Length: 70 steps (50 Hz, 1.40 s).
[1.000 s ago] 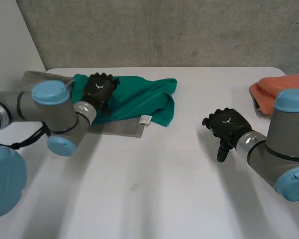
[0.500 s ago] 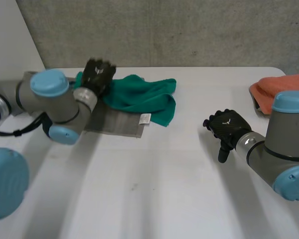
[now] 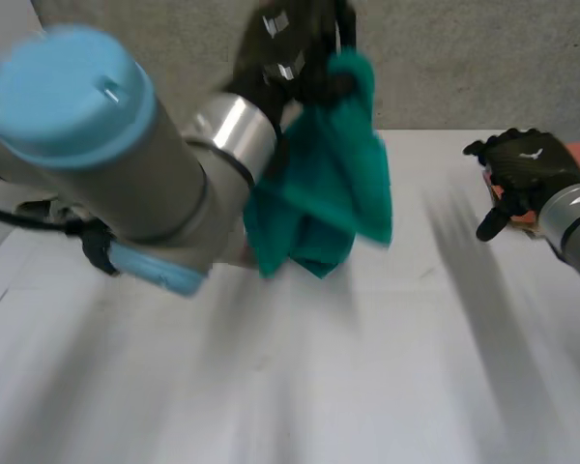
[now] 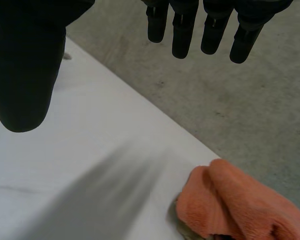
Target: Fold the laundry.
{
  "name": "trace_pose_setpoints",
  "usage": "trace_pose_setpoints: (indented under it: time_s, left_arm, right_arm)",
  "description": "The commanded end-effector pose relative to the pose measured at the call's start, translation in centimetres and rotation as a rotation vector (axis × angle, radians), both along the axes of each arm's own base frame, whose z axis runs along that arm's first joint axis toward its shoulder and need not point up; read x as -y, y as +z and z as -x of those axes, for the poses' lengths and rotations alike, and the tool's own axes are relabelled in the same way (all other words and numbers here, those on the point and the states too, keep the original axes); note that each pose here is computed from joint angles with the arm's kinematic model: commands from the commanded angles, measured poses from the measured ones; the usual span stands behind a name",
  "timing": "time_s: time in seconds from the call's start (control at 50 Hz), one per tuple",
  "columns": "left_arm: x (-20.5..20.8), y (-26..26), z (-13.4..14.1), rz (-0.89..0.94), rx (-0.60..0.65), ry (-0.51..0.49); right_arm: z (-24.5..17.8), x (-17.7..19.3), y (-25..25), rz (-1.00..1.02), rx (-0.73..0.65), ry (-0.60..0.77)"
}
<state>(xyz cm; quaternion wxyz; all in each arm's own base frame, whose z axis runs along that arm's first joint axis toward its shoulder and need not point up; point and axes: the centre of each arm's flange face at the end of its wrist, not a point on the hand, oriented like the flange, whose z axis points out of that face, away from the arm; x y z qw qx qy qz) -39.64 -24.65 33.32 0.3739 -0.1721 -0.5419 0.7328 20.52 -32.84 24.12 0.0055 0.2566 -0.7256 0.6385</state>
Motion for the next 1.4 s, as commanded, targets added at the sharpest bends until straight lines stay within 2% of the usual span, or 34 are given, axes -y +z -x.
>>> trace_pose_setpoints:
  time_s: [0.02,0.12,0.16,0.24,0.32,0.38,0.48,0.62,0.78,0.9,1.0,1.06,1.1,1.14,1.16,1.22,1.24,1.32,1.4]
  left_arm:
    - [-0.7,-10.7,0.3,-0.157,0.291,0.02]
    - [-3.6,-14.2,0.7,-0.272,0.388,-0.123]
    - [-3.9,-14.3,0.4,-0.288,0.402,-0.131]
    - [-2.4,-11.7,-1.5,-0.267,0.373,-0.057]
    - [1.4,-8.6,-4.6,-0.204,0.329,0.067]
    - [3.6,-8.3,-6.3,-0.179,0.345,0.133]
    - [8.9,-9.5,-9.6,-0.093,0.491,0.26]
    - [15.4,-14.4,-12.9,-0.045,0.683,0.381]
    - [19.5,-19.2,-13.4,0.037,0.777,0.38]
    - [21.0,-21.5,-12.9,0.118,0.828,0.356]
    - [22.1,-22.2,-13.1,0.151,0.856,0.387]
    - [22.3,-20.5,-13.9,0.15,0.864,0.481]
    - [22.8,-18.2,-14.9,0.161,0.827,0.604]
    - [23.4,-16.3,-15.9,0.191,0.768,0.702]
    - [24.2,-14.2,-17.0,0.234,0.695,0.794]
    - [25.2,-11.4,-19.1,0.303,0.605,0.907]
    - [25.7,-9.6,-20.7,0.336,0.57,0.969]
    - [26.4,-6.6,-23.9,0.357,0.525,1.074]
    - [26.9,-5.3,-25.9,0.353,0.495,1.129]
  right_arm:
    - [0.7,-0.1,0.5,-0.052,0.024,-0.002]
    - [-0.7,-1.0,-1.0,-0.115,-0.012,0.06]
    - [-1.2,-1.4,-1.4,-0.128,-0.03,0.076]
    - [-2.3,-2.6,-2.4,-0.167,-0.07,0.121]
    - [-3.7,-4.3,-3.1,-0.209,-0.094,0.177]
    - [-5.1,-6.1,-3.4,-0.227,-0.105,0.236]
    - [-7.6,-9.4,-4.1,-0.233,-0.126,0.343]
    - [-10.5,-10.6,-5.6,-0.148,-0.131,0.428]
    - [-11.7,-10.2,-7.8,-0.115,-0.185,0.408]
    - [-11.6,-10.3,-8.7,-0.129,-0.222,0.391]
    - [-11.3,-10.0,-8.8,-0.134,-0.227,0.379]
    - [-11.1,-9.5,-8.8,-0.134,-0.226,0.365]
    - [-10.9,-9.2,-8.8,-0.135,-0.225,0.358]
    - [-10.8,-9.0,-8.9,-0.136,-0.223,0.356]
    - [-10.7,-8.9,-8.9,-0.137,-0.224,0.353]
    - [-10.7,-8.8,-8.9,-0.136,-0.223,0.35]
    - [-10.7,-8.9,-8.9,-0.139,-0.224,0.352]
    - [-10.9,-9.1,-8.9,-0.144,-0.227,0.36]
    - [-10.9,-9.4,-8.9,-0.149,-0.231,0.363]
